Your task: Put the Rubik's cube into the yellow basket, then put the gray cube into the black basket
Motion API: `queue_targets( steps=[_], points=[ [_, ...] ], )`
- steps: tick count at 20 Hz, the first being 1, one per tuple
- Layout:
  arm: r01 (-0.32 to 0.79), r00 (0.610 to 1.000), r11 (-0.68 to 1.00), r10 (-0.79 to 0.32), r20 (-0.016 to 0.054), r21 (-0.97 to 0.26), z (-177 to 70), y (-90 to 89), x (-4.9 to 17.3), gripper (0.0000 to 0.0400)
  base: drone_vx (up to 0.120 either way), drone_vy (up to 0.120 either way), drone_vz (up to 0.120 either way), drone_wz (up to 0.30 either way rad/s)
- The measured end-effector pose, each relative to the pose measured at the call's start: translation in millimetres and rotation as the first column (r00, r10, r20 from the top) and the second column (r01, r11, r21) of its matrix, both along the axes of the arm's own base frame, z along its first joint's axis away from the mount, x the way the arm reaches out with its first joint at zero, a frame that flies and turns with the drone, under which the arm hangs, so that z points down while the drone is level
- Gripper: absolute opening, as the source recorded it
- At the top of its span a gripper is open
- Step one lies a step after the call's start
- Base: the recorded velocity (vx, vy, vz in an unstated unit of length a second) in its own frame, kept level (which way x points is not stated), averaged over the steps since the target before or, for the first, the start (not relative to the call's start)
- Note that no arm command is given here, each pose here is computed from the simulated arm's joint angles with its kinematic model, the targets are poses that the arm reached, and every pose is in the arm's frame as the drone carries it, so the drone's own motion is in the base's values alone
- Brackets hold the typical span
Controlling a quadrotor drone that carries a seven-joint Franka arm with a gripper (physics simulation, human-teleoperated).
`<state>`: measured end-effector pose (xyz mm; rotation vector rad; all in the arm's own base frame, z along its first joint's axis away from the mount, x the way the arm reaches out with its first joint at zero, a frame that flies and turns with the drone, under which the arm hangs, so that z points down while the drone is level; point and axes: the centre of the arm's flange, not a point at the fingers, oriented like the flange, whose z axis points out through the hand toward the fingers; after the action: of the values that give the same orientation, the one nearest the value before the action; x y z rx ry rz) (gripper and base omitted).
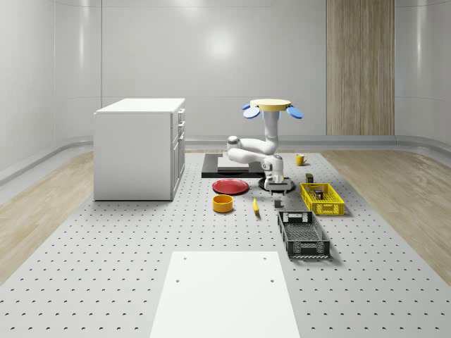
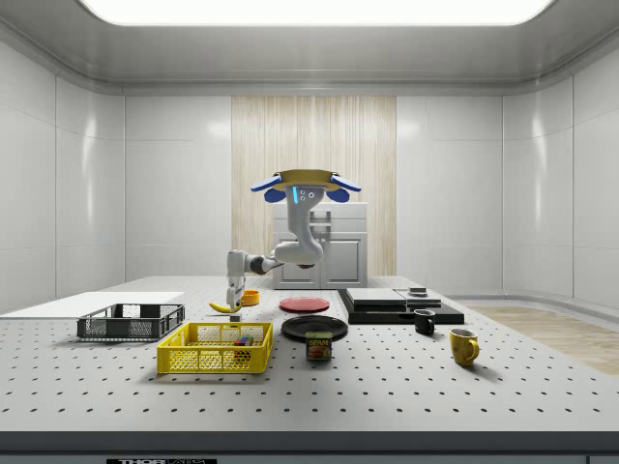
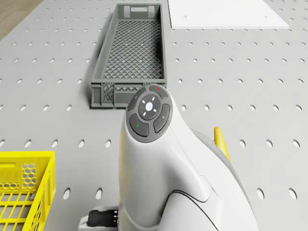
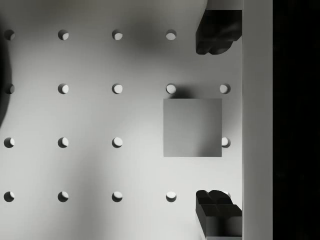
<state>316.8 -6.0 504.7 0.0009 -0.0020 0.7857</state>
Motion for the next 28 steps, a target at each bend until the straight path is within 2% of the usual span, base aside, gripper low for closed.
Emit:
queue_targets(
  steps=[12, 28],
  points=[
    [0.0, 1.0, 1.0, 0.0, 0.0001, 0.0, 38.4, 0.0, 0.0, 0.04, 0.0, 0.0, 0.0, 0.0],
    [0.0, 1.0, 1.0, 0.0, 0.0001, 0.0, 45.9, 4.8, 0.0, 0.04, 0.0, 0.0, 0.0, 0.0]
  ],
)
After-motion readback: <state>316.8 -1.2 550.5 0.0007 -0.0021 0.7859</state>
